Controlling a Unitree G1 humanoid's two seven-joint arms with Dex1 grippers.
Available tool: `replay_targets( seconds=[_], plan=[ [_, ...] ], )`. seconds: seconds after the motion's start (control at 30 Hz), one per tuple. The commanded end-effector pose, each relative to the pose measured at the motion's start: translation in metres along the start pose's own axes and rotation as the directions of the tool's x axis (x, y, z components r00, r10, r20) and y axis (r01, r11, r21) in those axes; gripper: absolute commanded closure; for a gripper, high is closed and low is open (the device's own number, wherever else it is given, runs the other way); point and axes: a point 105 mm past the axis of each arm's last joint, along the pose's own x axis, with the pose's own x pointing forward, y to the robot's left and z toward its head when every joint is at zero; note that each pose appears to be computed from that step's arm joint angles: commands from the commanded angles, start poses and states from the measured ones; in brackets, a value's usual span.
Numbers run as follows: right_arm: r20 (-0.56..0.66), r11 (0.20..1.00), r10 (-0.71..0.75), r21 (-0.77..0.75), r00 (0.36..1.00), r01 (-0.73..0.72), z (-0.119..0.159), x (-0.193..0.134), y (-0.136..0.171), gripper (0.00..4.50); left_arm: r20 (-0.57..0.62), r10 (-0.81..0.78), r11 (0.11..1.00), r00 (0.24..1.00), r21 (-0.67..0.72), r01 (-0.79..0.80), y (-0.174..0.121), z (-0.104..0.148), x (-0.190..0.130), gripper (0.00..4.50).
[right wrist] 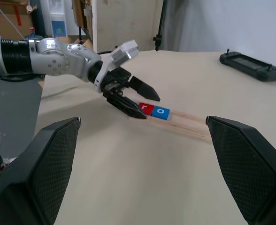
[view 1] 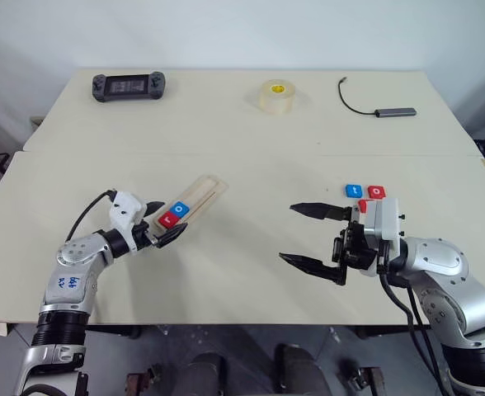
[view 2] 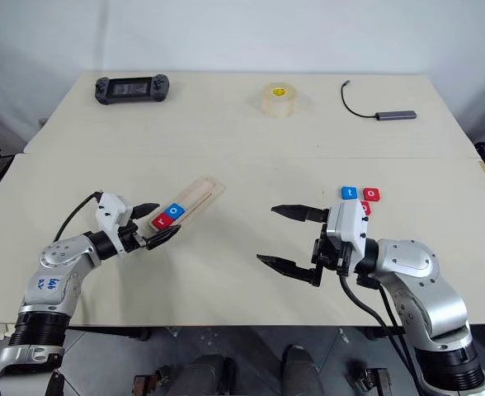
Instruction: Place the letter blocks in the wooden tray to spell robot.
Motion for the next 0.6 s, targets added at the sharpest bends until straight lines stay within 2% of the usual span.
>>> replay_targets(
  seconds=[0.03, 0.17, 0.33, 0.43, 0.5, 0.6],
  plan=[
    [0.033, 0.998, -0.061, 0.008, 0.998, 0.060, 0.007, -0.009, -0.002, 0.02, -0.027, -0.004, 1.000, 1.000, 0.004, 0.004, 0.000, -0.002, -0.006, 0.00],
    [-0.005, 0.995, -0.099, 0.027, 0.995, 0.100, -0.005, -0.019, 0.000, 0.02, -0.085, -0.014, 1.000, 0.996, -0.021, 0.012, -0.005, -0.013, -0.006, 0.00],
    [-0.001, 0.993, -0.116, 0.019, 0.993, 0.116, -0.005, -0.020, -0.001, 0.02, -0.136, -0.010, 0.998, 0.991, -0.059, 0.002, -0.007, -0.025, -0.006, 0.00],
    [0.002, 0.993, -0.118, 0.014, 0.993, 0.118, -0.005, -0.019, -0.002, 0.00, -0.159, -0.022, 0.996, 0.987, -0.086, 0.009, -0.010, -0.033, -0.005, 0.55],
    [0.001, 0.993, -0.117, 0.014, 0.993, 0.117, -0.005, -0.019, -0.001, 0.00, -0.152, -0.026, 0.997, 0.988, -0.071, 0.015, -0.010, -0.033, -0.004, 1.11],
    [-0.008, 0.993, -0.116, 0.016, 0.993, 0.116, -0.007, -0.021, 0.000, 0.00, -0.119, -0.042, 0.998, 0.992, -0.058, 0.035, -0.012, -0.030, -0.003, 1.11]
  ],
)
